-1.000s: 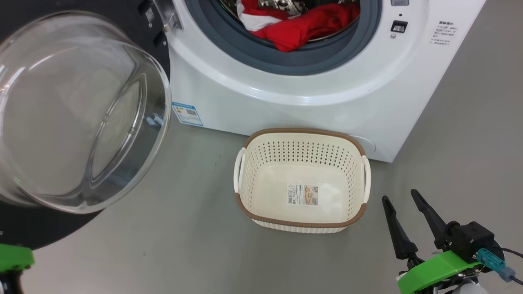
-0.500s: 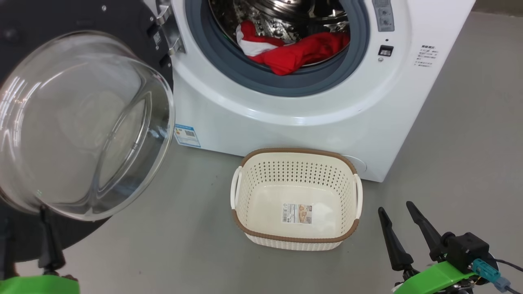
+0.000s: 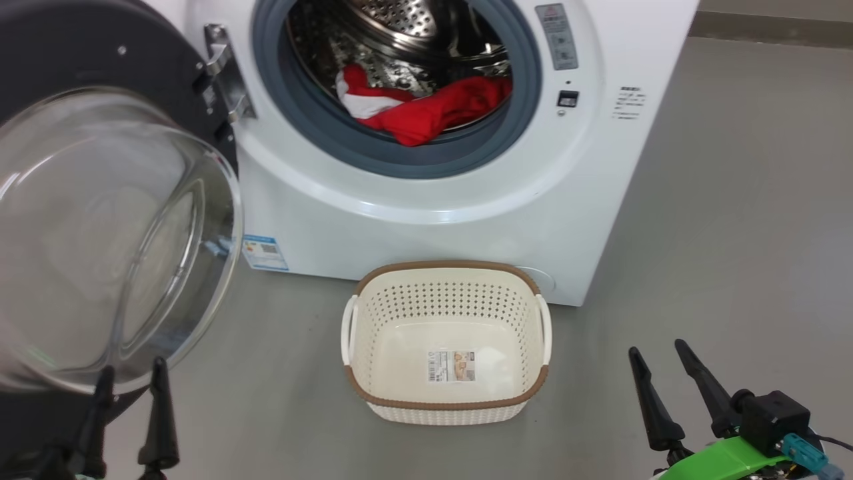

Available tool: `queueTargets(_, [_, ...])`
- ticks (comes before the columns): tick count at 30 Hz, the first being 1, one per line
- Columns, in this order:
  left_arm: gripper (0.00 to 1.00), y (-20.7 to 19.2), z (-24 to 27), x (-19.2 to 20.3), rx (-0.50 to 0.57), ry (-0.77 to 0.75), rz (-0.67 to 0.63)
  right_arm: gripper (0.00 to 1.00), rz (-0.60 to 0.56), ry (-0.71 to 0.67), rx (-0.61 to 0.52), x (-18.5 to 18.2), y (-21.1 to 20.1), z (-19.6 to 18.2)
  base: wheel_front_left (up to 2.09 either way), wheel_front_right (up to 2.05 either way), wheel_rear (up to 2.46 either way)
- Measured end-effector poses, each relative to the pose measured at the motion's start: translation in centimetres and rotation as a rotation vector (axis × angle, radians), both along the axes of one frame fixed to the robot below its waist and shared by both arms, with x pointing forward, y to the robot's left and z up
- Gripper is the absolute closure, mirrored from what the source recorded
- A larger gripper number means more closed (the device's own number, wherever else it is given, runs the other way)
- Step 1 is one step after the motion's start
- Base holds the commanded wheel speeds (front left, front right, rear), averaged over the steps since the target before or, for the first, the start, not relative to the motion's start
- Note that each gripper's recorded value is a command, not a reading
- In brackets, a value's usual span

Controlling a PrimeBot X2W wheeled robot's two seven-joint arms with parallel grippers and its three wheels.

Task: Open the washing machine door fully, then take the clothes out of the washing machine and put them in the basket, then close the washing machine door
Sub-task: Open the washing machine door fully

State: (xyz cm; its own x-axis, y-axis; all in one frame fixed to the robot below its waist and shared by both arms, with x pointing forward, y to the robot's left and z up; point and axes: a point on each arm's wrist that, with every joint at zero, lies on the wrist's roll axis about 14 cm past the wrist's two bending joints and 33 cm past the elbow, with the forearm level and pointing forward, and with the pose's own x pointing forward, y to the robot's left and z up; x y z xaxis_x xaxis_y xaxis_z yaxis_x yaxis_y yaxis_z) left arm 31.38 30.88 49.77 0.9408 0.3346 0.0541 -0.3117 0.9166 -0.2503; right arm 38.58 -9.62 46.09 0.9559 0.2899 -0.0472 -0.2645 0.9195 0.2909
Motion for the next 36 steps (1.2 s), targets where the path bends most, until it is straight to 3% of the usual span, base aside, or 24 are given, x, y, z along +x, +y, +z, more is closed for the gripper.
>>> queueTargets(18, [0.00, -9.4, 1.1, 4.2, -0.021, -0.044, -0.324, 0.00, -0.224, -0.022, -0.002, -1.8, -7.3, 0.8, 0.00, 0.00, 0.00])
queueTargets(36, [0.00, -13.7, 0.2, 5.8, -0.046, -0.022, -0.446, 0.00, -0.335, -0.022, -0.006, -3.1, -10.8, 0.9, 0.00, 0.00, 0.00])
